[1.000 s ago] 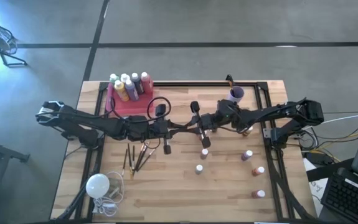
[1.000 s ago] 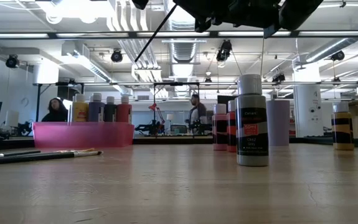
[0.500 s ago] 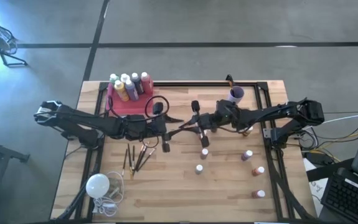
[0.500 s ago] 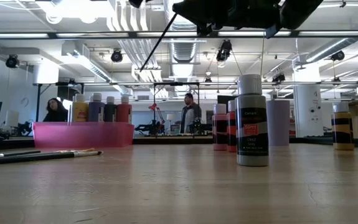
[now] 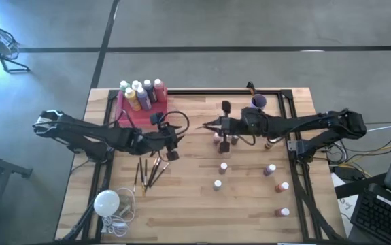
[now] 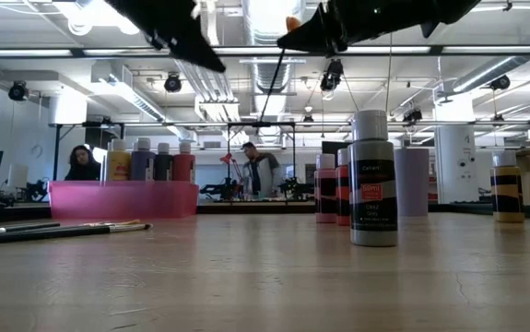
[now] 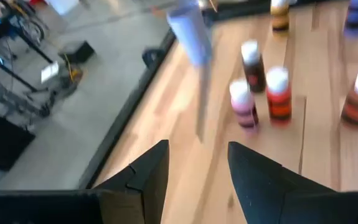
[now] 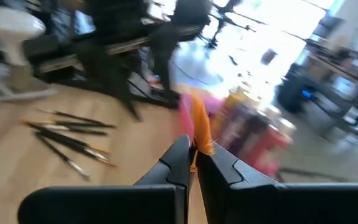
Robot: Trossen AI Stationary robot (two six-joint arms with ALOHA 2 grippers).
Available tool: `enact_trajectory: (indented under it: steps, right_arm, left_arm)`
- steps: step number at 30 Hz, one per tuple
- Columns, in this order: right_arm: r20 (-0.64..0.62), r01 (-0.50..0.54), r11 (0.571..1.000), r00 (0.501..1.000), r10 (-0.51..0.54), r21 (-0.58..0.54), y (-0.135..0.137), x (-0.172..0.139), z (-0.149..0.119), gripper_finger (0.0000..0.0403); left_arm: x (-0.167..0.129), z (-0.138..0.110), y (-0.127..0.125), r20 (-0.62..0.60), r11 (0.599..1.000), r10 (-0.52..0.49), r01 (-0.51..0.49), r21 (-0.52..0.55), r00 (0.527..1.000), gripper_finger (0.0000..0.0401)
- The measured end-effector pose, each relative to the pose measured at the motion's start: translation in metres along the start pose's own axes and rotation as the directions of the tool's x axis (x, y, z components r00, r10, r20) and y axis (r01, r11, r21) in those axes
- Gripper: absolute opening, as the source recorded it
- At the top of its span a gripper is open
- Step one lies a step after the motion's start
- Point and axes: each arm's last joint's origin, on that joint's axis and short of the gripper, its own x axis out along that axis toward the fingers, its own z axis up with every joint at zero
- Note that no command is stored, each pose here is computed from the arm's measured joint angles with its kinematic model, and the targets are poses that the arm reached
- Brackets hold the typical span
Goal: Pick & Place Paint Supplies
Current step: Put the gold paint brush into the purple cup
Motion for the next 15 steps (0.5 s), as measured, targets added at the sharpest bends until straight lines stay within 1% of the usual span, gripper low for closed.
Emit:
enact_trajectory:
  steps: [3,5,10,12,15]
  right_arm:
    - [-0.036,0.071,0.997,0.997,-0.071,-0.004,-0.004,-0.009,0.003,0.0013]
    - [-0.046,0.107,0.994,0.993,-0.108,-0.005,-0.006,-0.017,0.007,0.0013]
    - [-0.055,0.196,0.981,0.979,-0.194,0.018,-0.015,-0.045,0.020,0.0013]
    - [-0.067,0.221,0.975,0.974,-0.218,0.036,-0.018,-0.058,0.024,0.0013]
    - [-0.082,0.269,0.961,0.961,-0.264,0.064,-0.023,-0.077,0.029,0.0013]
  left_arm:
    - [0.004,-0.016,-0.004,-0.037,1.000,0.000,0.001,0.025,0.999,0.0170]
    - [0.007,-0.027,-0.006,-0.062,1.000,0.000,0.001,0.022,0.998,0.0170]
    - [0.011,-0.049,-0.010,-0.116,0.999,0.005,0.000,0.048,0.993,0.0170]
    - [0.012,-0.055,-0.011,-0.130,0.998,0.007,0.002,0.066,0.991,0.0170]
    - [0.013,-0.058,-0.012,-0.124,0.995,0.007,0.006,0.104,0.992,0.0170]
